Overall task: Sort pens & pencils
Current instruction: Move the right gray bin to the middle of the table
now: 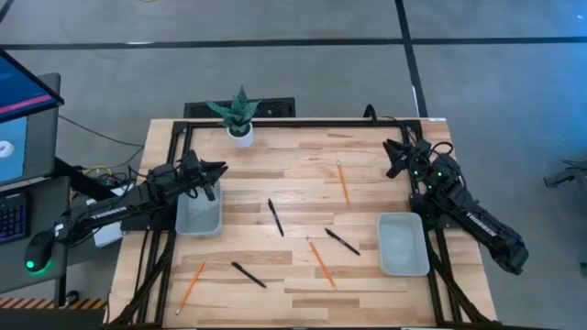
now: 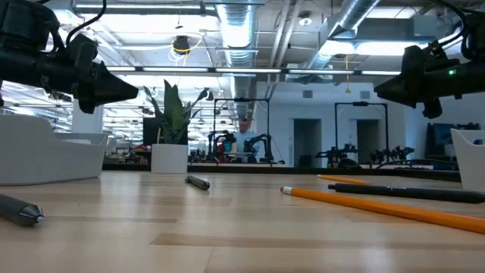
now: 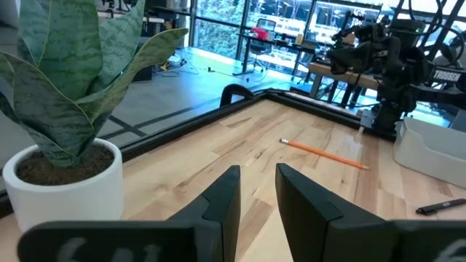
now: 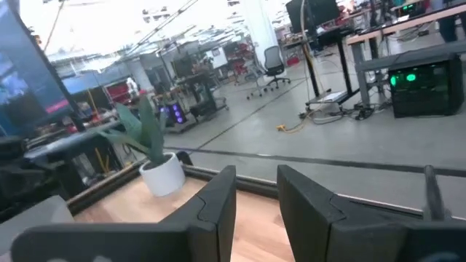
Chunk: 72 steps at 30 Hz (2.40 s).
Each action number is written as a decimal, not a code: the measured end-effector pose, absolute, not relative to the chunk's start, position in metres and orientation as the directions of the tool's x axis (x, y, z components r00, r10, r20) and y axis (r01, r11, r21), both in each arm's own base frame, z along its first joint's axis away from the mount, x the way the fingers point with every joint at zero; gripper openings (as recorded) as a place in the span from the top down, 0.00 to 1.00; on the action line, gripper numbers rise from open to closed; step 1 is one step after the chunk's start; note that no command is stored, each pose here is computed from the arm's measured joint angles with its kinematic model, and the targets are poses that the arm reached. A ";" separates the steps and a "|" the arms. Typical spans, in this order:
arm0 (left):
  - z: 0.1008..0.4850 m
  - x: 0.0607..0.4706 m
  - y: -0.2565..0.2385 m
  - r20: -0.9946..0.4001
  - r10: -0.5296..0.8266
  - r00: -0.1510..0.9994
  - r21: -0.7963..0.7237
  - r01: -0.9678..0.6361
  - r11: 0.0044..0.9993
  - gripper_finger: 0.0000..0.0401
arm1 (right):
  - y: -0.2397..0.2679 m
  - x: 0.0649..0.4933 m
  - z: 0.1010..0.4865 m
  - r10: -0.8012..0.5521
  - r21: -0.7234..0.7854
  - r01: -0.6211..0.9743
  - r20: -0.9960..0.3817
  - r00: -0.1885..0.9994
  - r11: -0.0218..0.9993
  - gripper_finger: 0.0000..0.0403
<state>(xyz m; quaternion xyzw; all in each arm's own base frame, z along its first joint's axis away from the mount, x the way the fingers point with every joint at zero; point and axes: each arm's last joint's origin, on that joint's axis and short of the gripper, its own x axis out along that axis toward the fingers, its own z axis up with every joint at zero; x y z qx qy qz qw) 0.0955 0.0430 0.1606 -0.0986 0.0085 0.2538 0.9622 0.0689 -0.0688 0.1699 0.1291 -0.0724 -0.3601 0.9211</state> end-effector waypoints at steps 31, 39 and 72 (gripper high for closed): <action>0.162 0.094 0.045 -0.055 0.554 0.831 -0.178 -0.554 0.813 0.80 | -0.063 0.065 0.202 -0.633 0.374 0.533 0.229 0.739 0.759 0.37; 0.162 0.094 0.045 -0.055 0.554 0.831 -0.211 -0.552 0.807 0.80 | -0.055 0.064 0.221 -0.525 0.269 0.485 0.096 0.846 0.832 0.37; 0.162 0.094 0.045 -0.055 0.554 0.831 -0.209 -0.552 0.807 0.80 | -0.033 0.120 0.326 0.056 0.355 0.423 -0.816 0.575 0.834 0.37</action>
